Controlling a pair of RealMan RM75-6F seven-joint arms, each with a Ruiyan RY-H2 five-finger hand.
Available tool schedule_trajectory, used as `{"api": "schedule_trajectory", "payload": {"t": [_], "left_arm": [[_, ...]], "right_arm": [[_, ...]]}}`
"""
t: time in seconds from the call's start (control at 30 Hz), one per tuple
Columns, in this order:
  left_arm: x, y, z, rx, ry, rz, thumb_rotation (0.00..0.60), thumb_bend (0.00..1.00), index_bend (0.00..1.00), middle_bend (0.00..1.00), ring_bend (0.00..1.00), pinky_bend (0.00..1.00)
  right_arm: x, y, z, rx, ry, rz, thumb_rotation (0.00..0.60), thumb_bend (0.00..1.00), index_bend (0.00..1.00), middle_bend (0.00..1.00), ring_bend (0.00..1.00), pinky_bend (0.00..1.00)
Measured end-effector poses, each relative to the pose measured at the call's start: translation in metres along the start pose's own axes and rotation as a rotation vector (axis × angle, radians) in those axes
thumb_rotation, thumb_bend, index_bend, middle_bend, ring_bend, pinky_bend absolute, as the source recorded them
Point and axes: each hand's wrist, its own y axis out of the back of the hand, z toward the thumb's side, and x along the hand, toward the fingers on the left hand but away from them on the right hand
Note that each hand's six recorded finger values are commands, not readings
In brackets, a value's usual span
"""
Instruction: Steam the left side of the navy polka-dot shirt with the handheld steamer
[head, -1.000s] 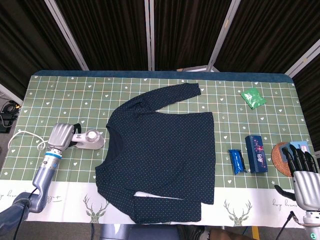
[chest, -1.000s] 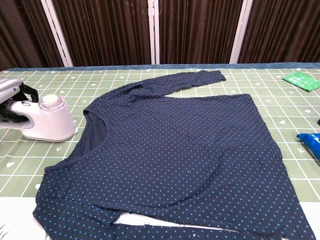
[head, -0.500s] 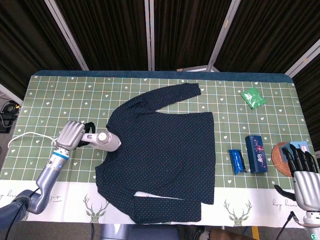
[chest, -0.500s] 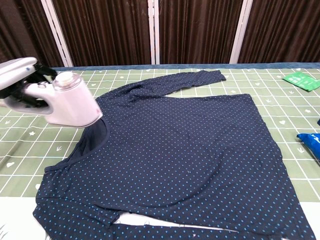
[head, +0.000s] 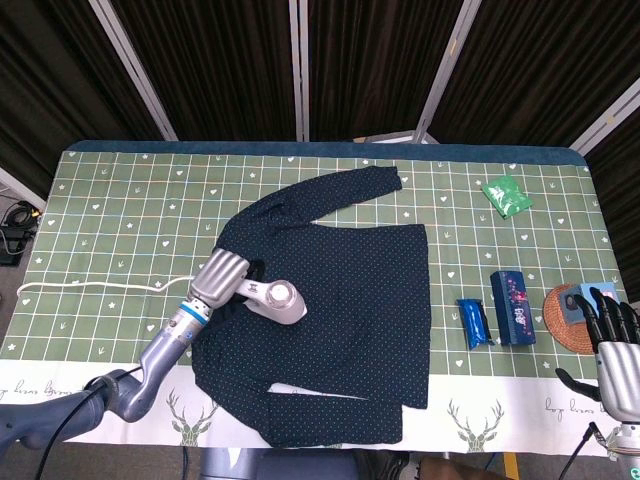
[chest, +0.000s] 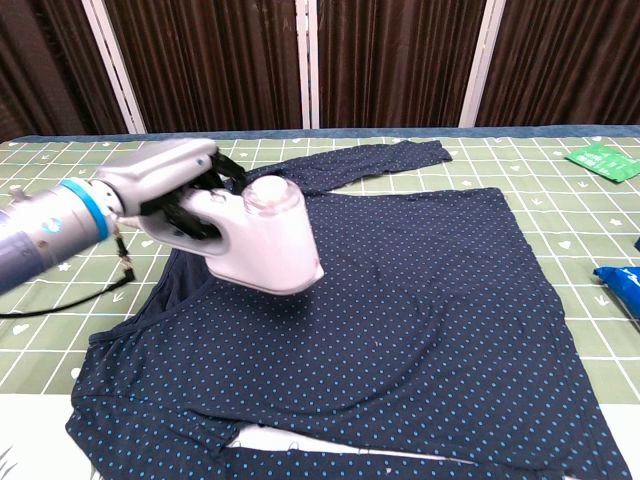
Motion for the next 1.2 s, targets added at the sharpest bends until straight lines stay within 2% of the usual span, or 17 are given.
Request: {"api": "schedule_trajectory", "payload": {"t": [0.43,0.7,1.03,1.2], "left_arm": [[0.010,-0.039,0.012,0.043,-0.003,-0.052,0.600,0.55,0.99,0.88,0.79,1.00],[0.004,-0.050,0.020,0.028,-0.025,-0.072,0.600,0.53,0.98,0.88,0.79,1.00],[-0.008,-0.058,0.040,0.022,-0.104,-0.095,0.600,0.52,0.98,0.88,0.79,1.00],[-0.015,-0.059,0.052,0.053,-0.161,-0.089,0.600,0.52,0.98,0.88,0.79,1.00]], "right_arm": [[-0.002,0.001,-0.005,-0.015,-0.010,0.006,0.600,0.00,0.00,0.00,0.00,0.00],[-0.001,0.001,-0.005,-0.020,-0.008,0.006,0.600,0.00,0.00,0.00,0.00,0.00],[0.000,0.002,-0.005,-0.022,-0.004,0.008,0.600,0.00,0.00,0.00,0.00,0.00],[0.000,0.002,-0.004,-0.022,-0.003,0.006,0.600,0.00,0.00,0.00,0.00,0.00]]}}
